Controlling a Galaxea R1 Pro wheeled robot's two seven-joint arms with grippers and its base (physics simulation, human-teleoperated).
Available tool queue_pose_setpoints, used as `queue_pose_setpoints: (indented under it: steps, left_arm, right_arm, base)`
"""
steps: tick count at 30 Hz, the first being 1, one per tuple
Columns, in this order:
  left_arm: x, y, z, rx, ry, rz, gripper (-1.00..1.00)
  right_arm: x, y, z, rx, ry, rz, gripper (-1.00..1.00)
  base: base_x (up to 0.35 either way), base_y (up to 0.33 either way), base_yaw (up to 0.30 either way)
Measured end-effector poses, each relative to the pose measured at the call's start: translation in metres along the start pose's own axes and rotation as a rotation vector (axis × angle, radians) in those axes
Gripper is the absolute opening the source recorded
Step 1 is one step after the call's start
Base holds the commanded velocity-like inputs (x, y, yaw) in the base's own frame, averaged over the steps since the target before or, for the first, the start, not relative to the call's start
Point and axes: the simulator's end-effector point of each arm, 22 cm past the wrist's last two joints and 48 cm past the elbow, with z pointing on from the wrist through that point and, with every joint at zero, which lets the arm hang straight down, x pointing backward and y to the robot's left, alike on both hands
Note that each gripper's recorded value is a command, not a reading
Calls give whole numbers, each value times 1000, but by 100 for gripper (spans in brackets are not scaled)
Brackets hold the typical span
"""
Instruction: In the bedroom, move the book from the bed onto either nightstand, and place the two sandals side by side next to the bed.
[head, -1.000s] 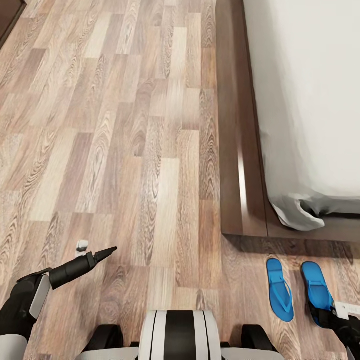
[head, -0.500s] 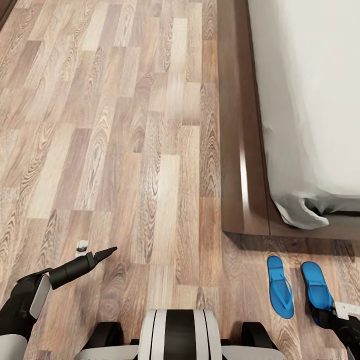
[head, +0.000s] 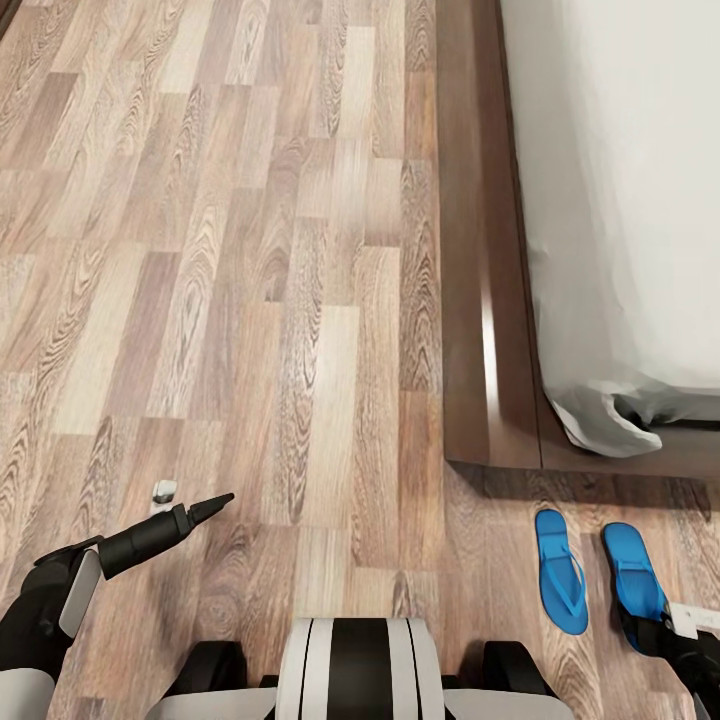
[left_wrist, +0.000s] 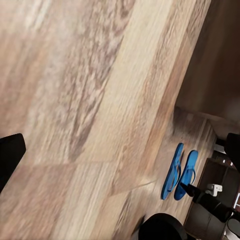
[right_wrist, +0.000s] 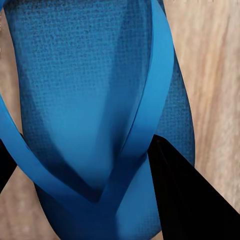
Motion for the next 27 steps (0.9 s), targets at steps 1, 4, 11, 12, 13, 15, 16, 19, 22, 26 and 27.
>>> queue_pose_setpoints:
  steps: [1,4,11,12,13,15,16,19,22,26,27]
  left_arm:
    - [0,0,0,0,0,0,100]
    - [0,0,0,0,0,0,100]
    - [0,0,0,0,0,-1,100]
    - [0,0,0,0,0,-1,100]
    - [0,0,0,0,0,-1,100]
    - [0,0,0,0,0,-1,100]
    - [0,0,0,0,0,-1,100]
    - [0,0,0,0,0,-1,100]
    - [0,0,0,0,0,-1,100]
    - [0,0,0,-1,0,-1,100]
    - [0,0,0,-1,0,-1,100]
  right_arm:
    - [-2,-1,0,1,-5,0,-100]
    - [-25,-5,1,9,-54,-8,-100]
    - [-40,-7,1,13,-87,-17,-100]
    - [-40,-7,1,13,-87,-17,-100]
    - [-40,-7,1,13,-87,-18,-100]
    - [-40,-7,1,13,-87,-18,-100]
    - [-40,-7,1,14,-87,-17,-100]
    - [-40,-7,1,14,-86,-17,-100]
    - [-39,-7,1,13,-84,-17,-100]
    - [-39,-6,1,13,-84,-17,-100]
    - [-39,-6,1,13,-84,-18,-100]
  base:
    - [0,0,0]
    - [0,0,0]
    - [0,0,0]
    - [0,0,0]
    - [0,0,0]
    - [0,0,0]
    - [0,0,0]
    - [0,0,0]
    - [0,0,0]
    - [65,0,0]
    - [34,0,0]
